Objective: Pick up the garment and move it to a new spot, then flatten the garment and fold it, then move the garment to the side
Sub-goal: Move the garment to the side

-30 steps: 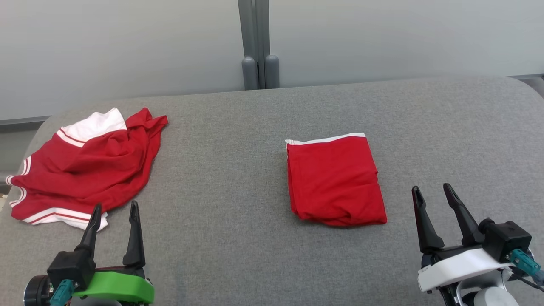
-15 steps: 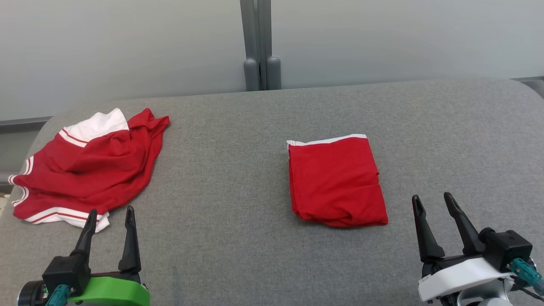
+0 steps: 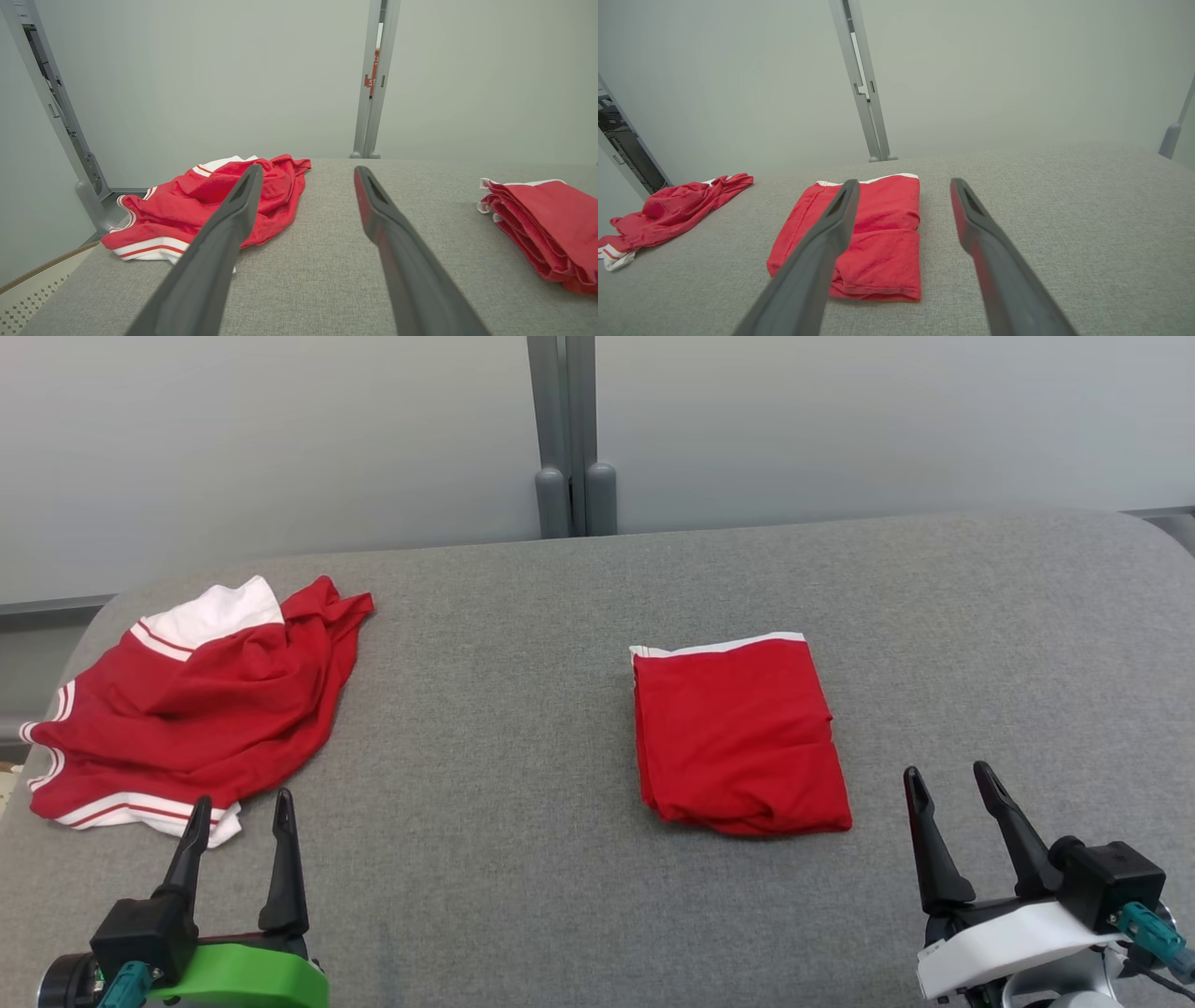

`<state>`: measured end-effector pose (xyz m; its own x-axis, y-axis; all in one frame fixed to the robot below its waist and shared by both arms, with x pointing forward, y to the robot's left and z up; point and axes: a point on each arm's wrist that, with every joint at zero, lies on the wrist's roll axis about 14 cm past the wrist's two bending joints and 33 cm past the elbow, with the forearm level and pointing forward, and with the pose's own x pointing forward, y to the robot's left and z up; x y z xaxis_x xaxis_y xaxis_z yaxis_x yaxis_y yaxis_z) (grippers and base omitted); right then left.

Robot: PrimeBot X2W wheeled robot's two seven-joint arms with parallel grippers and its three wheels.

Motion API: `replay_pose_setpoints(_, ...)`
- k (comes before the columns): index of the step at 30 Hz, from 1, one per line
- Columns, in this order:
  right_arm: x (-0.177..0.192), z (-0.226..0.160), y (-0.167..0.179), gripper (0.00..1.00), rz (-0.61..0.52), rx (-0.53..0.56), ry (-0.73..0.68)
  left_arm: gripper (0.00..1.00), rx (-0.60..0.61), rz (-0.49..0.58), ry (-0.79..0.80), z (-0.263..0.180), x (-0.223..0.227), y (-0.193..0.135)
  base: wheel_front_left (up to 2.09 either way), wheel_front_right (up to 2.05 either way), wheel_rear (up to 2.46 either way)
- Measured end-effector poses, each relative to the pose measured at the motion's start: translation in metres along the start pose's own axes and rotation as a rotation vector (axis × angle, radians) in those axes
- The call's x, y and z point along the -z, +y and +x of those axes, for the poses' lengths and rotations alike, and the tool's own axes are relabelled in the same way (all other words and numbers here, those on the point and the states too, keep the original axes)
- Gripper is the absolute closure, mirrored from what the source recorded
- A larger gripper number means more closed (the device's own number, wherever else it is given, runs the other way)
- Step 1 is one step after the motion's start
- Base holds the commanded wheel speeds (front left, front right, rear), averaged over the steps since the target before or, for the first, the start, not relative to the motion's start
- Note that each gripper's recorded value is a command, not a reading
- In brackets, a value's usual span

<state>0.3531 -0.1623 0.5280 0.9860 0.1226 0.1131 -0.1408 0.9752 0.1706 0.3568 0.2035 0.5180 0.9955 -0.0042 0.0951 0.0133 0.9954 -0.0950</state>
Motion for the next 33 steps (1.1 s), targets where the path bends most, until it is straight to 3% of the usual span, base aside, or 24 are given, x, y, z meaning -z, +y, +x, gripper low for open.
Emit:
replay_pose_setpoints(11,-0.003,0.011,-0.001,0.0,-0.016,-0.011,-0.001,0.0,-0.01,0.001,0.011,0.0,0.003,0.004,0.0,0.0,0.0)
replay_pose_setpoints(21,-0.027,0.076,0.004,0.0,-0.135,-0.107,-0.022,0.0,-0.007,-0.008,0.032,0.015,0.014,0.0,0.0,0.0,0.0)
replay_pose_setpoints(28,0.017,0.114,0.0,0.0,-0.15,-0.121,0.14,0.0,-0.001,-0.021,0.052,0.034,0.026,-0.005,0.0,0.0,0.0)
replay_pose_setpoints(33,0.073,0.12,-0.011,0.0,-0.135,-0.105,0.296,0.0,-0.007,-0.026,0.08,0.044,0.039,-0.004,0.0,0.0,0.0)
